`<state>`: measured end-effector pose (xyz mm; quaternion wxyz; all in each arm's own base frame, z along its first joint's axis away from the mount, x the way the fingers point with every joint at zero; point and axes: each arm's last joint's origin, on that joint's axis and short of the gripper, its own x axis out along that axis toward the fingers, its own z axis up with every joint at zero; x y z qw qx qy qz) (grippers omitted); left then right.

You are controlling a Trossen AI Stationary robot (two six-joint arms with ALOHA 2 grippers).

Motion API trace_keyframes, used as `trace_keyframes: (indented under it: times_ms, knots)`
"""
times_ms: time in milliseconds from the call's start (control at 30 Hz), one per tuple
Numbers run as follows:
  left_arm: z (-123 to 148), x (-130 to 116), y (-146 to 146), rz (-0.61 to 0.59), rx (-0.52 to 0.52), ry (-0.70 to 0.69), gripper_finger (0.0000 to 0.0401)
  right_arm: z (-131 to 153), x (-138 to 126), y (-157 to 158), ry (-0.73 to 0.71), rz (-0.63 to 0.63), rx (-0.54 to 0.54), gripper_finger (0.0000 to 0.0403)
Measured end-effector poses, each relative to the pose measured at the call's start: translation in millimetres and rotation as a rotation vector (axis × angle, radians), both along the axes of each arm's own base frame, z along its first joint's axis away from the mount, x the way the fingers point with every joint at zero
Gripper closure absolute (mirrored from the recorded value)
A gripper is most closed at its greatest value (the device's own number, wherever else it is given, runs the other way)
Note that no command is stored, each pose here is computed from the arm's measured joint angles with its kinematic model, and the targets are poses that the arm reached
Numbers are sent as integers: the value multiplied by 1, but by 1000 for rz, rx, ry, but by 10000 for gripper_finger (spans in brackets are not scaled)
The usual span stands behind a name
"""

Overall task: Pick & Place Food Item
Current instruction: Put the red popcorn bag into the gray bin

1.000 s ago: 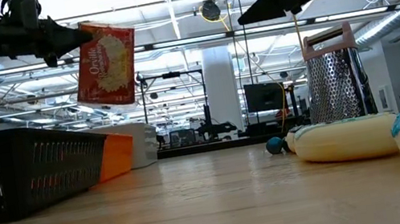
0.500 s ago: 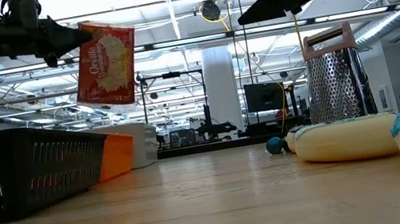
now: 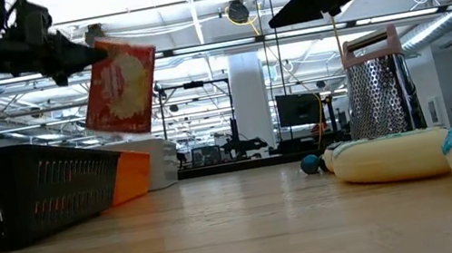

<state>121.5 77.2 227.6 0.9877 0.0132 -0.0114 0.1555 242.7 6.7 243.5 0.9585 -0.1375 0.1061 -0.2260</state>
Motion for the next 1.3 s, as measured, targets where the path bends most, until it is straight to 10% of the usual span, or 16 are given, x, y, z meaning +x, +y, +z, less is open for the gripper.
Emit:
trace_keyframes:
  times_ms: [400, 1300]
  knots:
    - [-50, -4, 3, 37, -22, -48, 390, 0, 0, 0, -3, -1, 6, 385]
    - [-69, -2, 16, 350, 72, 153, 356, 0, 0, -4, -6, -18, 19, 385]
